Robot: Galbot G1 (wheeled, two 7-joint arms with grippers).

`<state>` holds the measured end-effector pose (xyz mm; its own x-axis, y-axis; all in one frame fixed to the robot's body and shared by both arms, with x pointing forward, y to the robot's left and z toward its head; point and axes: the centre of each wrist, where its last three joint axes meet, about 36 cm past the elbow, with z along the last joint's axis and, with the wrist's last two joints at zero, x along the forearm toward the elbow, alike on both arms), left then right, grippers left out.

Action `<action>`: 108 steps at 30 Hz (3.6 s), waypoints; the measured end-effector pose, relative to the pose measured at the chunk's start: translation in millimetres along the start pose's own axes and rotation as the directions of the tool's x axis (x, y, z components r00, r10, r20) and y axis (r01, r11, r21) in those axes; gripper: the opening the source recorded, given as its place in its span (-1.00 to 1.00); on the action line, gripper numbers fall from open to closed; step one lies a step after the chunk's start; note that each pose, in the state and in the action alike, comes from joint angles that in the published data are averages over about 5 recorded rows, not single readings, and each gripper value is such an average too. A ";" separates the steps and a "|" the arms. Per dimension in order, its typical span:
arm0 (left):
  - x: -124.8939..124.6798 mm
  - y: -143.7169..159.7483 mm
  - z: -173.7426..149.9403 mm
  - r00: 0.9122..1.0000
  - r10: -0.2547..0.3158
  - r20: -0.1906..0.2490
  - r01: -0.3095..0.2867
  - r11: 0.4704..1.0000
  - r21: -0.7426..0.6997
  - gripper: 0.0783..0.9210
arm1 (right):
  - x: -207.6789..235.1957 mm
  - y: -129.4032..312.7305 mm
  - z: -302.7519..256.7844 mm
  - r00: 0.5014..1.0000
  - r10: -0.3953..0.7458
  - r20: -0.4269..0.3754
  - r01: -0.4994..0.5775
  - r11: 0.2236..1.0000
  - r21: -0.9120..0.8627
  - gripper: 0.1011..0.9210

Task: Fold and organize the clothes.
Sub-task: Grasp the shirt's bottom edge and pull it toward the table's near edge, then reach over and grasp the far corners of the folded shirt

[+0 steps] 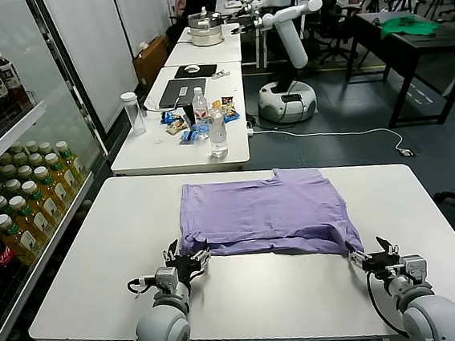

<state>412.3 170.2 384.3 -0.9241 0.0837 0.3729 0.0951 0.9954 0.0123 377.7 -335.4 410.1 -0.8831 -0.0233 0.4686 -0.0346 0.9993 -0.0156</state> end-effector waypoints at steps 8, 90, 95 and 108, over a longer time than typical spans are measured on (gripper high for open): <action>-1.4 0.4 3.2 0.999 0.017 -0.031 -0.016 1.000 0.021 0.00 | -3.8 -1.3 1.5 1.000 -0.023 -0.004 0.023 1.000 -0.007 -0.18; 79.6 28.2 -24.6 0.999 0.036 0.004 -0.036 0.998 -0.061 0.70 | 26.0 -14.2 -62.5 0.990 0.003 0.141 -0.018 0.994 0.106 0.75; 48.1 34.0 -37.7 0.999 0.035 0.013 -0.035 0.999 -0.037 0.76 | -19.4 -12.1 -83.8 0.991 -0.005 0.133 -0.005 0.997 0.076 0.76; -37.1 35.3 -61.6 0.998 0.050 -0.035 -0.050 0.999 0.019 0.77 | -127.5 -3.9 -119.7 0.999 -0.001 0.048 0.000 1.000 0.022 0.76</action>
<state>472.7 199.3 428.1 -0.9047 0.1321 0.4051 0.1338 0.9907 -0.0241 546.3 -332.8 456.1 -0.9046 -0.0253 0.4256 -0.0446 0.9984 -0.0353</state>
